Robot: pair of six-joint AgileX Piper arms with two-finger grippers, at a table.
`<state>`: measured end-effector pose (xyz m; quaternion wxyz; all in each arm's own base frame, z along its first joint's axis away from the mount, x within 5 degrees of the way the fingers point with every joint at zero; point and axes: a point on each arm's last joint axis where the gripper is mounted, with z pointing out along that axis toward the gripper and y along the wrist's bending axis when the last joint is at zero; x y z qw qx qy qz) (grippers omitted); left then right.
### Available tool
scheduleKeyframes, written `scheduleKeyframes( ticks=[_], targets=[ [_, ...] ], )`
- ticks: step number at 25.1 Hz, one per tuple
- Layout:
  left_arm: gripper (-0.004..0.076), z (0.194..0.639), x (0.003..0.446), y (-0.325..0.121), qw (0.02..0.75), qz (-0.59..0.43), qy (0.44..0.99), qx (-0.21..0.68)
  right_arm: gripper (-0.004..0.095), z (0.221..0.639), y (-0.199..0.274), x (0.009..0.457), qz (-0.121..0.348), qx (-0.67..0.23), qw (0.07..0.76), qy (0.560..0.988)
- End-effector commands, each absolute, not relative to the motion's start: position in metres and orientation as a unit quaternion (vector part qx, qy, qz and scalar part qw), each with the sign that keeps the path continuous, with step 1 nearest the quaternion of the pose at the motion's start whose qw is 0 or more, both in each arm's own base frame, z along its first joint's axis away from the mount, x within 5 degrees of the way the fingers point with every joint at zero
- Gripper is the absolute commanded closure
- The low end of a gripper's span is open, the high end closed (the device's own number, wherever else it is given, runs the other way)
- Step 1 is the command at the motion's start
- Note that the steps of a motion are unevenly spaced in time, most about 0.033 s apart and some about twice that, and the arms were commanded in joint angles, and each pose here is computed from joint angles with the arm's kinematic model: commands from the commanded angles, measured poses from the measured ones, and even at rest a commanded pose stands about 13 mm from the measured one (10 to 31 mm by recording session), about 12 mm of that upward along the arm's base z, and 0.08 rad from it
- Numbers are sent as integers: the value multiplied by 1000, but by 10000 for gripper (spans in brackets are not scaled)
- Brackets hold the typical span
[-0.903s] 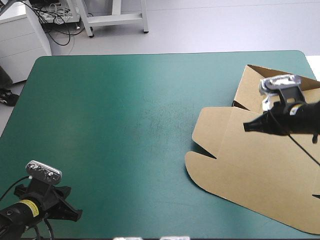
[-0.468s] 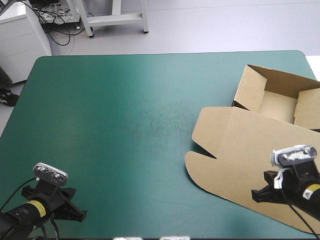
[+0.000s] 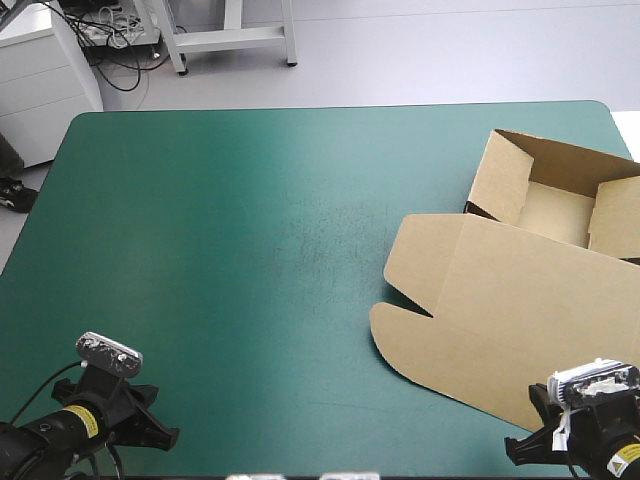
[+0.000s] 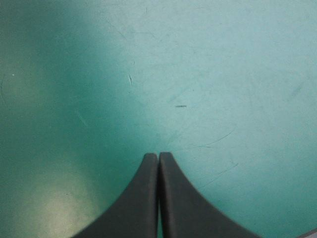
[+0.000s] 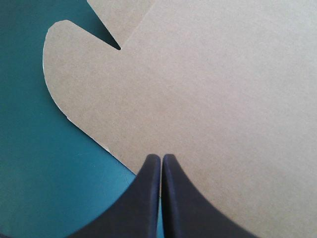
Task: Fold the box
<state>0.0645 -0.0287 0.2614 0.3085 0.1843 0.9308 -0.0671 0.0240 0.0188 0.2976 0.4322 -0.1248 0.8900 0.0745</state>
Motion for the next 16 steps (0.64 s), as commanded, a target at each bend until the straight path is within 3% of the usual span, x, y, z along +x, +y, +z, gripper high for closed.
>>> scheduleKeyframes(
  ticks=[1, 6, 16],
  targets=[
    [756, 271, 69, -32, 339, -79, 919, 182, 912, 299, 19, 28, 73, -123, 461, 876],
    [756, 271, 69, -32, 339, -79, 919, 182, 912, 277, 19, 34, 74, -120, 439, 887],
    [756, 271, 69, -32, 338, -81, 920, 179, 913, 277, 19, 34, 72, -122, 437, 888]
  ],
)
